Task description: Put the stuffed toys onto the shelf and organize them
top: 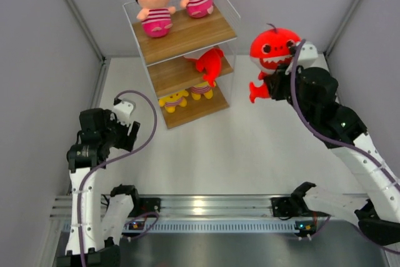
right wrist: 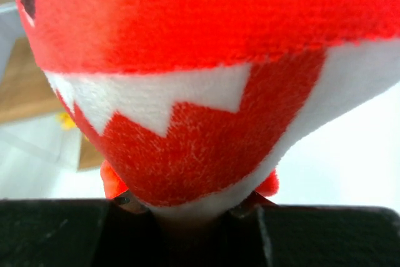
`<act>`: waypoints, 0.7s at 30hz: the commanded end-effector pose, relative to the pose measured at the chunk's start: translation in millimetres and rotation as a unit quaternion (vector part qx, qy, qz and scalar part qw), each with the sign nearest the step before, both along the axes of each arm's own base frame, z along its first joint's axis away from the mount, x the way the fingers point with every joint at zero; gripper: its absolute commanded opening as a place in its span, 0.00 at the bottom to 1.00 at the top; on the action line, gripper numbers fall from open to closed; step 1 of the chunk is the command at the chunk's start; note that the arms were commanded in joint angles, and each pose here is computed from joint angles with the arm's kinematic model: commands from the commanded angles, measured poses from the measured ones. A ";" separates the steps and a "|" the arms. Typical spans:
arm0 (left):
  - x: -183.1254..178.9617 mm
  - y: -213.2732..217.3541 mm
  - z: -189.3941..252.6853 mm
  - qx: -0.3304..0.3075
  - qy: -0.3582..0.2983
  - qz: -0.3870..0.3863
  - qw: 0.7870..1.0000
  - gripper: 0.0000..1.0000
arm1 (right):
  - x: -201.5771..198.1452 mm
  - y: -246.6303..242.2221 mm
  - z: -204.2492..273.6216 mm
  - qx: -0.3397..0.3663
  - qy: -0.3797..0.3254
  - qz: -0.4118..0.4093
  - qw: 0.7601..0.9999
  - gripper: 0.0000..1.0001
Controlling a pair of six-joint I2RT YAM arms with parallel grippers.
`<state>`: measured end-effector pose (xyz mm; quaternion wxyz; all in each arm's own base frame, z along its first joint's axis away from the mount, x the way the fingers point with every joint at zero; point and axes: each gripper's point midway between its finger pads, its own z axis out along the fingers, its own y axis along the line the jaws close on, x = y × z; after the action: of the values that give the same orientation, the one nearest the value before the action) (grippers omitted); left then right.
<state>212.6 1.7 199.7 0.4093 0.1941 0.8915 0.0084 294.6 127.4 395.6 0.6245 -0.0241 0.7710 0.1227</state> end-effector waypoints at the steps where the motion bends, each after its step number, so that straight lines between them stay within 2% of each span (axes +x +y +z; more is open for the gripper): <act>1: -15.9 -22.2 27.1 -0.028 -0.019 -0.057 0.998 0.75 | -40.8 79.8 -31.1 -0.051 0.039 0.151 0.986 0.00; 3: -27.4 -30.9 34.0 -0.036 -0.015 -0.084 0.996 0.76 | -59.2 119.2 -35.9 -0.060 0.031 0.215 0.974 0.00; 4: -32.4 -41.5 51.0 -0.050 -0.034 -0.109 0.992 0.80 | -79.4 156.9 -38.9 -0.068 0.021 0.269 0.960 0.00; 7: -50.6 -57.5 87.2 -0.069 -0.065 -0.146 0.985 0.94 | -107.8 212.3 -34.4 -0.066 0.005 0.337 0.939 0.00; 8: -56.8 -67.9 96.6 -0.088 -0.072 -0.168 0.979 0.98 | -127.8 242.6 -46.3 -0.067 0.015 0.381 0.922 0.00; 11: -72.4 -82.5 118.0 -0.110 -0.090 -0.200 0.969 0.98 | -157.7 295.1 -46.2 -0.025 0.021 0.463 0.886 0.00; 17: -86.4 -94.6 128.2 -0.131 -0.103 -0.225 0.960 0.98 | -176.8 340.3 -56.6 -0.023 0.029 0.513 0.858 0.00; 21: -89.0 -101.5 127.7 -0.145 -0.102 -0.244 0.953 0.98 | -188.3 351.4 -57.0 -0.023 0.034 0.540 0.841 0.00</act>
<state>134.8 -80.9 324.2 0.5153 0.3213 0.7811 -0.1451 130.7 447.0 272.1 0.3982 -0.4439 0.7313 0.3309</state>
